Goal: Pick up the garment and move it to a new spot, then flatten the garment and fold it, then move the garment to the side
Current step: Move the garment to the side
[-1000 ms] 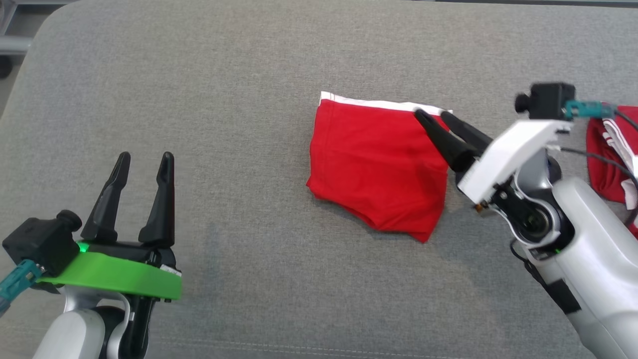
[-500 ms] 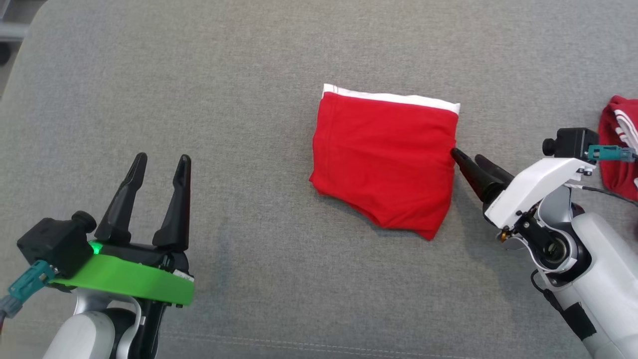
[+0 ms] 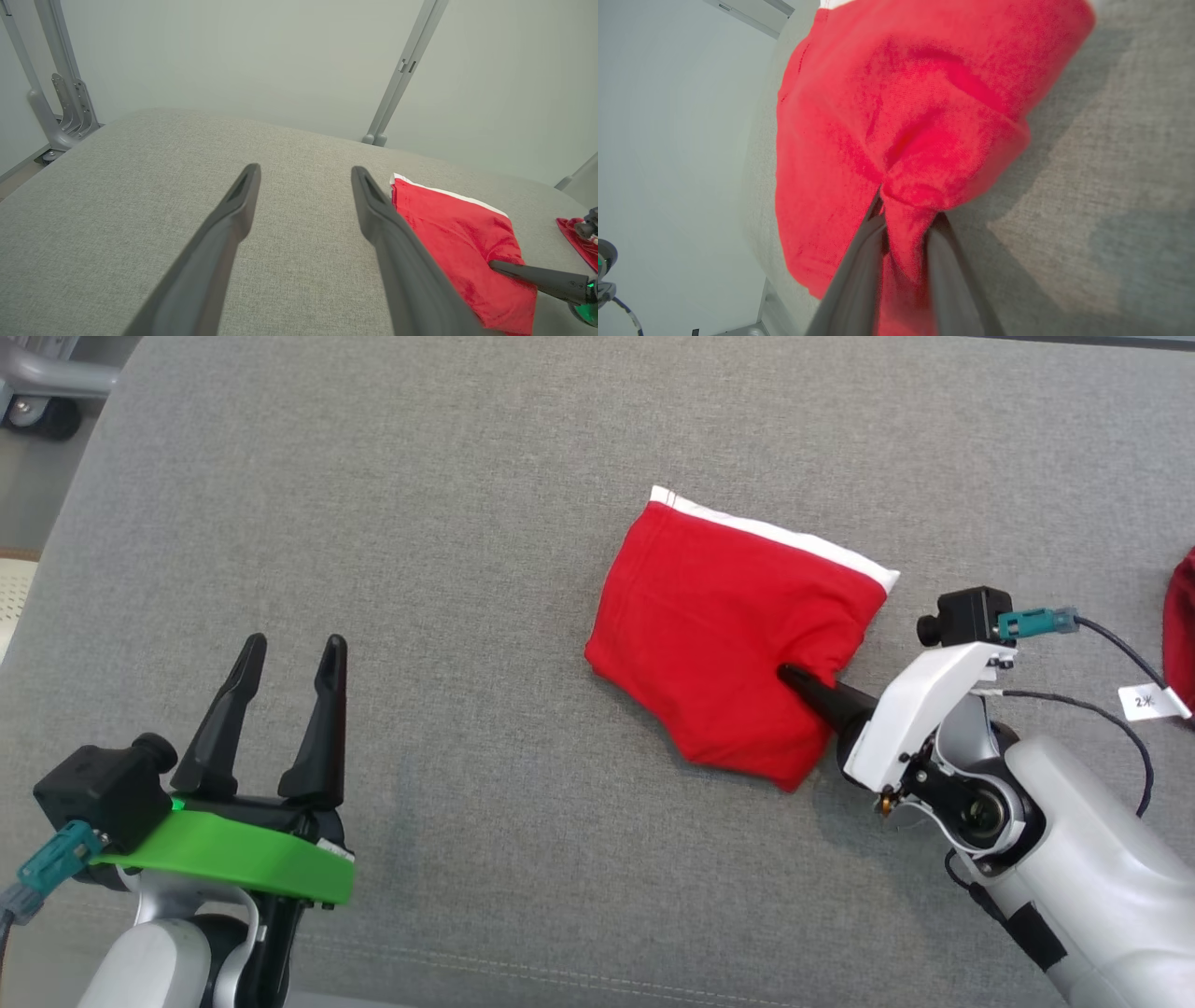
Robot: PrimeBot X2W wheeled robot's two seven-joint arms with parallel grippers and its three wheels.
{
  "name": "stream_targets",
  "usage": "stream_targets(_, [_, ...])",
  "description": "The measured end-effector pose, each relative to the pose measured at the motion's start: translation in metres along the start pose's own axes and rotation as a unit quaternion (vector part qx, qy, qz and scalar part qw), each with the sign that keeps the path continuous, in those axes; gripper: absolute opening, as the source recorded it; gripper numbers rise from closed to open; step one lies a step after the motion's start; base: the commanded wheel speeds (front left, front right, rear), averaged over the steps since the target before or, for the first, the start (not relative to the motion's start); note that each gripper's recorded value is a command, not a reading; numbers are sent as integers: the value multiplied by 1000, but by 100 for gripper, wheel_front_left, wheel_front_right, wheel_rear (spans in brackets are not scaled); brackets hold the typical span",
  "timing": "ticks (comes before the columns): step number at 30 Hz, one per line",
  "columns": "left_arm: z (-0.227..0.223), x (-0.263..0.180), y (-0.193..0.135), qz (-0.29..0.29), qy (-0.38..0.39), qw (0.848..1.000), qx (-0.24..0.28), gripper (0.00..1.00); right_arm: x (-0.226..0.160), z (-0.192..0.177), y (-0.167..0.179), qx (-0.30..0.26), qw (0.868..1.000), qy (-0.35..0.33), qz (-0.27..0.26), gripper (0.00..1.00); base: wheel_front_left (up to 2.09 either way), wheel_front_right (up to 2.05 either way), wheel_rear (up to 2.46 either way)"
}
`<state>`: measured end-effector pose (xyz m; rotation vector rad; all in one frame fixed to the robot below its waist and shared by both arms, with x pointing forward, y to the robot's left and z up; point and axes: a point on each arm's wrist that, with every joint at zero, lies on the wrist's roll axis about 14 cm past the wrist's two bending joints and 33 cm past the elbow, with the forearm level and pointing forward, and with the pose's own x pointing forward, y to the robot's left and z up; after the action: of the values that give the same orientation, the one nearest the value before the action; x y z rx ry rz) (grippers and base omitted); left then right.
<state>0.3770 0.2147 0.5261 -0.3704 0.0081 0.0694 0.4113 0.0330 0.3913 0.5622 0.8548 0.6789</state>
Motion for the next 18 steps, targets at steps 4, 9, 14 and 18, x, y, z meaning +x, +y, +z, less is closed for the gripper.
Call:
stream_targets(4, [-2,-1,5,7,2,1000,-1,100,-9,23,2,-33,999,-10,7,0,0,0,0])
stream_targets(9, [-14,-2,2,2,18,1000,-6,100,-34,50,-20,-81,996,-7,-25,0,0,0,0])
stream_targets(14, [-15,6,-7,-14,17,1000,-10,100,-71,76,-54,-116,990,0,-84,0,0,0,0])
stream_targets(18, [-16,11,-14,-25,16,999,-13,100,-90,93,-63,-130,986,-4,-106,0,0,0,0])
